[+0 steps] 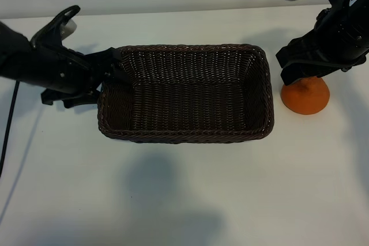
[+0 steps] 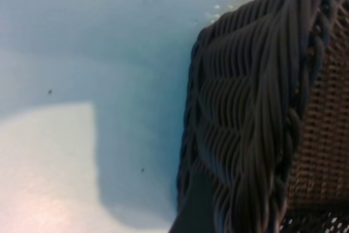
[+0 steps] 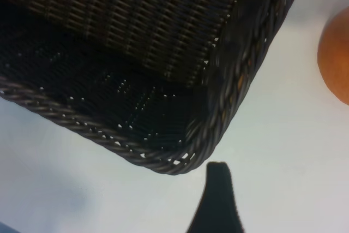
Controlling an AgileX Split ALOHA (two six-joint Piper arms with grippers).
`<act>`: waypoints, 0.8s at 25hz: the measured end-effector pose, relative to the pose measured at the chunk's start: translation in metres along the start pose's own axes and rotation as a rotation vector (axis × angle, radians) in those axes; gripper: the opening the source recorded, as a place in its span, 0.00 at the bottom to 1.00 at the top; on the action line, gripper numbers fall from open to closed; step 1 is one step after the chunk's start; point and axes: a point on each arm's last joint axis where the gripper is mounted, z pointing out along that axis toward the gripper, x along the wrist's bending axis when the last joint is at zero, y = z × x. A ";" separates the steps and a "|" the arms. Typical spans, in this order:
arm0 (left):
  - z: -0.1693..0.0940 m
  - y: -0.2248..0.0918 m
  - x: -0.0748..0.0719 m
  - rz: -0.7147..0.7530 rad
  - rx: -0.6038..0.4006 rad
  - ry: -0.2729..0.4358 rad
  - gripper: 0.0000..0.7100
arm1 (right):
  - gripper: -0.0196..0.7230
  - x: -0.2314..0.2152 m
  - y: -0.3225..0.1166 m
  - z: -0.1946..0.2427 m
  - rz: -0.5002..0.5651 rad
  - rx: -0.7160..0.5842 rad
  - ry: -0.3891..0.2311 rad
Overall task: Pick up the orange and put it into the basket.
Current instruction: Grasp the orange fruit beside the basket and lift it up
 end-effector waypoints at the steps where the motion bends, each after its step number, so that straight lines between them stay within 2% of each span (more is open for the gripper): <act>1: -0.002 0.001 -0.001 0.009 0.013 0.010 0.95 | 0.76 0.000 0.000 0.000 0.000 0.000 0.000; 5: -0.019 0.009 -0.010 0.080 0.034 0.054 0.94 | 0.76 0.000 0.000 0.000 0.000 0.000 0.000; 13: -0.070 0.030 -0.036 0.214 -0.027 0.109 0.91 | 0.76 0.000 0.000 0.000 0.000 0.000 0.000; 20: -0.097 0.038 -0.037 0.314 0.010 0.272 0.89 | 0.76 0.000 0.000 0.000 0.000 0.000 0.000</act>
